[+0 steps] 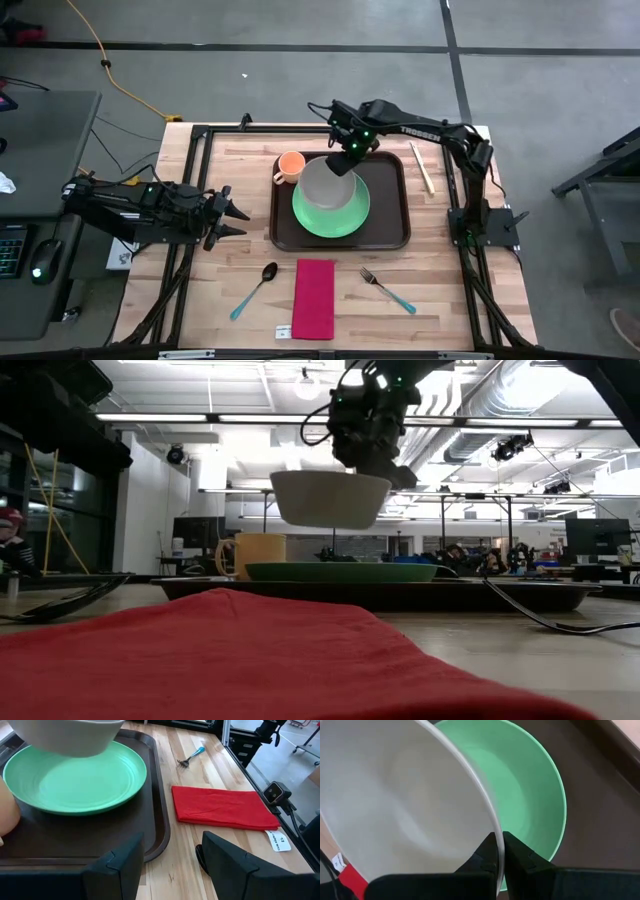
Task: Set up tray
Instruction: Put the gray bowl on the green plate
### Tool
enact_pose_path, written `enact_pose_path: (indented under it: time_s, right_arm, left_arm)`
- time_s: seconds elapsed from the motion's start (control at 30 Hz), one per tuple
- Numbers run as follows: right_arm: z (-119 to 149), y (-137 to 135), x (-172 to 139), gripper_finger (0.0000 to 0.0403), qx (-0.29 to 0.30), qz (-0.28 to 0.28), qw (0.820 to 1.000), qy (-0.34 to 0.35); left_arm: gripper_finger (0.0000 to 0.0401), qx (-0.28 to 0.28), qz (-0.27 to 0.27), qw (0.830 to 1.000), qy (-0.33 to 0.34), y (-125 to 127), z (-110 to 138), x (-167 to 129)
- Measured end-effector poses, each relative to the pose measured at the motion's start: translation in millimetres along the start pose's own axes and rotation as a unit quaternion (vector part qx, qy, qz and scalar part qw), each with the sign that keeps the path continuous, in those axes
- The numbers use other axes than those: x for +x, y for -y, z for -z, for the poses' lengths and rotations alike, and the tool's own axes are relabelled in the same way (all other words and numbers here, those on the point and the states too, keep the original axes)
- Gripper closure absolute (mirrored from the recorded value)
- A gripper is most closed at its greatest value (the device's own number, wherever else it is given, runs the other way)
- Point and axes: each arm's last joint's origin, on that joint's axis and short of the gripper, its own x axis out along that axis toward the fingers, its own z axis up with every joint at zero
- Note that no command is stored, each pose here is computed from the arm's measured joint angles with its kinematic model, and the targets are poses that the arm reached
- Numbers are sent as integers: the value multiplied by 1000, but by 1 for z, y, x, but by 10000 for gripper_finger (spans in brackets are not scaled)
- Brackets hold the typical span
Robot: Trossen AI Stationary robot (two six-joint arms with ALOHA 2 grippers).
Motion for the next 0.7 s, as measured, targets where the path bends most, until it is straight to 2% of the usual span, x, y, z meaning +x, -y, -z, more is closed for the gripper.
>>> enact_pose_path:
  time_s: [0.33, 0.7]
  right_arm:
    - [2, 1, 1, 403, 2, 10, 1000, -12]
    - [2, 4, 12, 403, 0, 24, 999, -36]
  left_arm:
    - [171, 44, 0, 999, 12, 0, -2, 0]
    - [171, 94, 4, 993, 71, 2, -14, -1]
